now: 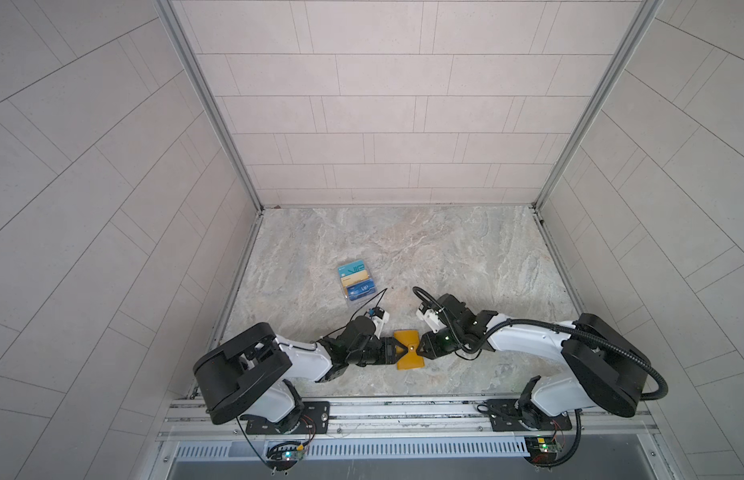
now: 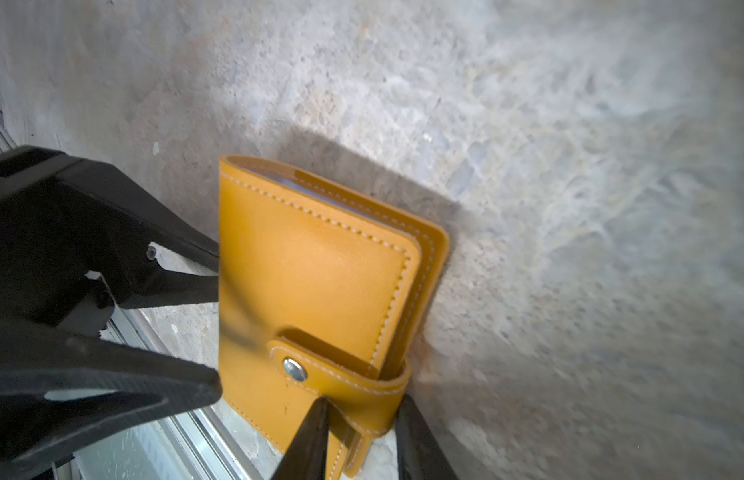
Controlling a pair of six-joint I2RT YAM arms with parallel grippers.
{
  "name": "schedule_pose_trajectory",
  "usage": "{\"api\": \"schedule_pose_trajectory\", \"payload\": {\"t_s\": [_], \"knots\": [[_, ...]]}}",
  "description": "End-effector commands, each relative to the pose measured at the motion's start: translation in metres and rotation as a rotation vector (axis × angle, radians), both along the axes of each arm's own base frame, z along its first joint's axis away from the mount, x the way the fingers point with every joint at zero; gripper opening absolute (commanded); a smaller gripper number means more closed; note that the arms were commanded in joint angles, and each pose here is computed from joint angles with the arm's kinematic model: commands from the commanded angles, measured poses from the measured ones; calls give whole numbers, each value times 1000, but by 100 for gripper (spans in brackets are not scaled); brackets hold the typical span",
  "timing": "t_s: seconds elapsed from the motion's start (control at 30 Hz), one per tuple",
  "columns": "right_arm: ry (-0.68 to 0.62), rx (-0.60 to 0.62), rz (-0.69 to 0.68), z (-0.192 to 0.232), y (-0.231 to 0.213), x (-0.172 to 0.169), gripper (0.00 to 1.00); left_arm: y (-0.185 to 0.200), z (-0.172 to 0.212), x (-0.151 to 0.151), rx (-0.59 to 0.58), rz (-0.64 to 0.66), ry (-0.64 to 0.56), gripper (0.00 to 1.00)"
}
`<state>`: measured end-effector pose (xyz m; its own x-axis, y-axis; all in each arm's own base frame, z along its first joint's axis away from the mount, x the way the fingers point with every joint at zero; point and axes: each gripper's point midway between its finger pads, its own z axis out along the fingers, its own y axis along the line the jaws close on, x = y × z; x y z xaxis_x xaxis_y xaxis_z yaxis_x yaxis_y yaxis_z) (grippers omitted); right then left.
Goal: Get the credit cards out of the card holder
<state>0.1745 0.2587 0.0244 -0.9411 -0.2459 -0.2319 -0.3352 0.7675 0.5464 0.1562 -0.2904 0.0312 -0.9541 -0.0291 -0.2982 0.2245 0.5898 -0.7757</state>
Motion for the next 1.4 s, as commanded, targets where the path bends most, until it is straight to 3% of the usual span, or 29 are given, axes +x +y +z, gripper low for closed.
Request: {"api": "schedule_pose_trajectory", "payload": {"t_s": [0.0,0.23,0.57,0.73,0.87,1.03,1.37], "knots": [[39,-17,-19,-14,-2,-5,28,-12,21,-1,-93,-29,-34,50],[48,10,-23,-13,4,-4,26,-18,33,0,-135,-42,-44,47],[27,12,-41,-8,4,1,26,-19,35,2,-136,-35,-50,22],[-59,-16,-62,10,-2,9,28,-17,33,6,-108,-23,-61,11],[-144,-46,-62,32,-10,12,32,-13,34,10,-71,-4,-85,7],[-245,10,-84,74,-6,24,35,-7,38,15,-35,14,-118,1],[-285,78,-87,100,19,30,39,-5,51,21,-31,34,-169,0]]}}
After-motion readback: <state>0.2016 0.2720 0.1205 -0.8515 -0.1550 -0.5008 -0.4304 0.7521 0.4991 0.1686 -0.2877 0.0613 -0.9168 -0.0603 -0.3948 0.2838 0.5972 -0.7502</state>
